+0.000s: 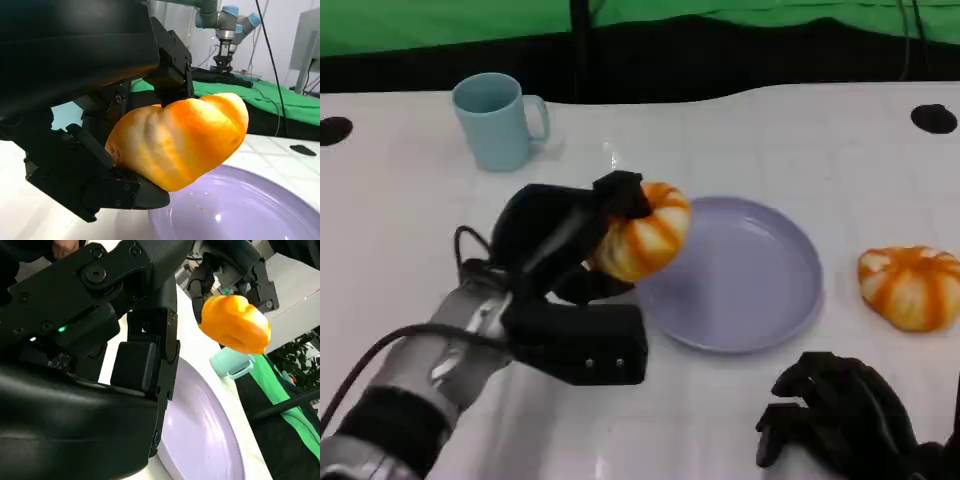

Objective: Grasp the bread from the table and place it into the plate.

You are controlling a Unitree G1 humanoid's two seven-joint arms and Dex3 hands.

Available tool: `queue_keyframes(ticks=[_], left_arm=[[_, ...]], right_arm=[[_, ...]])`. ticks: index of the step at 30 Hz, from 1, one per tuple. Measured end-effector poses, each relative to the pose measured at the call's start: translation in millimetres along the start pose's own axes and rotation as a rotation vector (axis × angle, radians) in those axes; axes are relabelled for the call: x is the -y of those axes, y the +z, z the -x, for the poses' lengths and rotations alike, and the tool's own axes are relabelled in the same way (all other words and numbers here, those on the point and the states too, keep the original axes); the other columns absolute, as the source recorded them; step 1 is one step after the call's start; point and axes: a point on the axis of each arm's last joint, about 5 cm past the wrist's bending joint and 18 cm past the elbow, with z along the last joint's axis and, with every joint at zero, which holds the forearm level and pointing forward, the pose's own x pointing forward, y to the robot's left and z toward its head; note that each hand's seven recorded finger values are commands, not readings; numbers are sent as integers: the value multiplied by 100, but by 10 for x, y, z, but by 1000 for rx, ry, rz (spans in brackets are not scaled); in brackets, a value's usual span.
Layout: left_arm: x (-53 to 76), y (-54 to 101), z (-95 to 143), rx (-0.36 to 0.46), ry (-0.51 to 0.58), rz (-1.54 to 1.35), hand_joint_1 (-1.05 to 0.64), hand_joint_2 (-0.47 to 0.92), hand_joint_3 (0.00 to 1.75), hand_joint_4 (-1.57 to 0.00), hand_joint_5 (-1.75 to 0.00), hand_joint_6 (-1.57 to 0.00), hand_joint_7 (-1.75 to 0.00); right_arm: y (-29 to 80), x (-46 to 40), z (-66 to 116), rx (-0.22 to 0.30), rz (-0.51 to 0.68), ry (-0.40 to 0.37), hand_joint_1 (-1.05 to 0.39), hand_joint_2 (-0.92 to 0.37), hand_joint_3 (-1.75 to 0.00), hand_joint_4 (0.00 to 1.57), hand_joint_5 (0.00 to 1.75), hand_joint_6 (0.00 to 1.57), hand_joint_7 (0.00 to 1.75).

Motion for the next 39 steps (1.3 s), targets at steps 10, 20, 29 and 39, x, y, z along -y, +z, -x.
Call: queue_keyframes(ticks=[10, 20, 29, 39], left_arm=[[105, 303, -324, 80, -37, -23, -32, 54, 97, -88, -175, -73, -142], [187, 363, -422, 75, -91, -48, -29, 59, 92, -87, -175, -66, -166], [181, 391, -467, 89, -216, -60, -49, 92, 30, -40, -96, -50, -20], [61, 376, -530, 32, -456, -169, -95, 92, 41, 0, -33, -11, -1]], right_arm=[[-5, -1, -2, 5, 0, 10, -104, -72, 0, 157, 77, 157, 38], [-5, 2, 0, 6, -3, 10, -104, -74, -1, 157, 77, 157, 39], [-4, -2, -2, 6, 0, 9, -105, -72, 0, 157, 78, 157, 39], [-5, -4, -3, 5, -3, 11, -104, -73, -1, 157, 77, 157, 39]])
